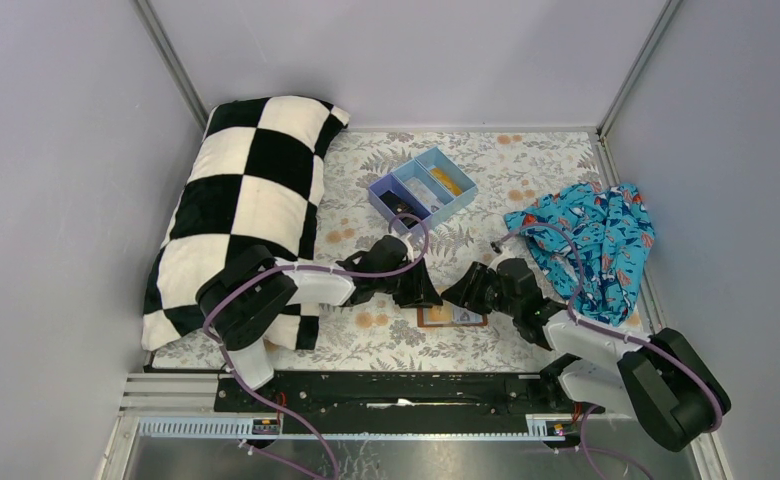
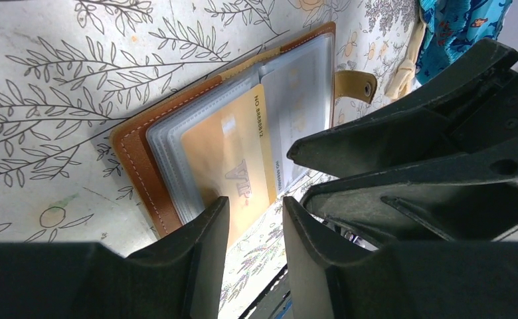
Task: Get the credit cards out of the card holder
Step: Remove the credit card from the card holder.
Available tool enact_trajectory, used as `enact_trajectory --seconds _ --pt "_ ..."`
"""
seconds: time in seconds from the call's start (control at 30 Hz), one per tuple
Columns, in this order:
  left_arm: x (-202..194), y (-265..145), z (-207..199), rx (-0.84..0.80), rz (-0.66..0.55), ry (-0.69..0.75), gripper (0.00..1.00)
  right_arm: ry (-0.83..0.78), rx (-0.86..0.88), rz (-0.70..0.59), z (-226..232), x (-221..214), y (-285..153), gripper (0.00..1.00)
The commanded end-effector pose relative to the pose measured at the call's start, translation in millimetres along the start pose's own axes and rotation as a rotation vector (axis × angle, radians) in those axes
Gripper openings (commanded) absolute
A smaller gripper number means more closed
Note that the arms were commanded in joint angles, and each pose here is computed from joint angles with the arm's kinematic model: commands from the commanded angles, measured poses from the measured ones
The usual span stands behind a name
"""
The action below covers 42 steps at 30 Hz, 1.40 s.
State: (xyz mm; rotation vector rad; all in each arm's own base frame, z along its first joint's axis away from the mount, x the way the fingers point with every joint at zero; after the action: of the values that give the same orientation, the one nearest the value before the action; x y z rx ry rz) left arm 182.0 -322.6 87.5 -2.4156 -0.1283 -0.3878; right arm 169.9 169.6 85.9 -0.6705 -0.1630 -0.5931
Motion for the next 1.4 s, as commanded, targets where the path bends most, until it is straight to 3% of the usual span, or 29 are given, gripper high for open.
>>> enact_trajectory --seconds 0.0,0.47,0.83,1.13,1.37 --pt "-5 2 9 0.003 0.009 -0.016 0.4 0.007 -0.001 -0.029 -5 4 4 0.46" --pt "-6 -16 14 0.011 -0.082 -0.033 0.39 0.035 -0.037 0.015 -26 -6 7 0.44" --pt "-11 -4 21 0.008 -0.041 -0.051 0.36 0.059 0.007 0.056 -24 -10 9 0.35" --pt "-14 -2 28 0.041 -0.031 -0.062 0.15 0.059 0.009 0.057 -26 -12 7 0.2" --pt "-14 2 30 0.045 -0.021 -0.067 0.0 0.052 0.012 0.074 -26 -13 8 0.28"
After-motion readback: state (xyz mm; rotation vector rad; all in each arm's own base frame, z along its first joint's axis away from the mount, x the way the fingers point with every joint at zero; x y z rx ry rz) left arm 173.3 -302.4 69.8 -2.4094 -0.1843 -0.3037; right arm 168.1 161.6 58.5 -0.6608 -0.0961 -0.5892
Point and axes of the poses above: each gripper's point midway between its finger pads, its own y axis out along the fingers, its own z axis along the line the jaws close on, x = y × z, the point moved 7 cm from there along -y, back along the fingers, and after that the axes turned 7 degrees about y, right-handed, at the moved point
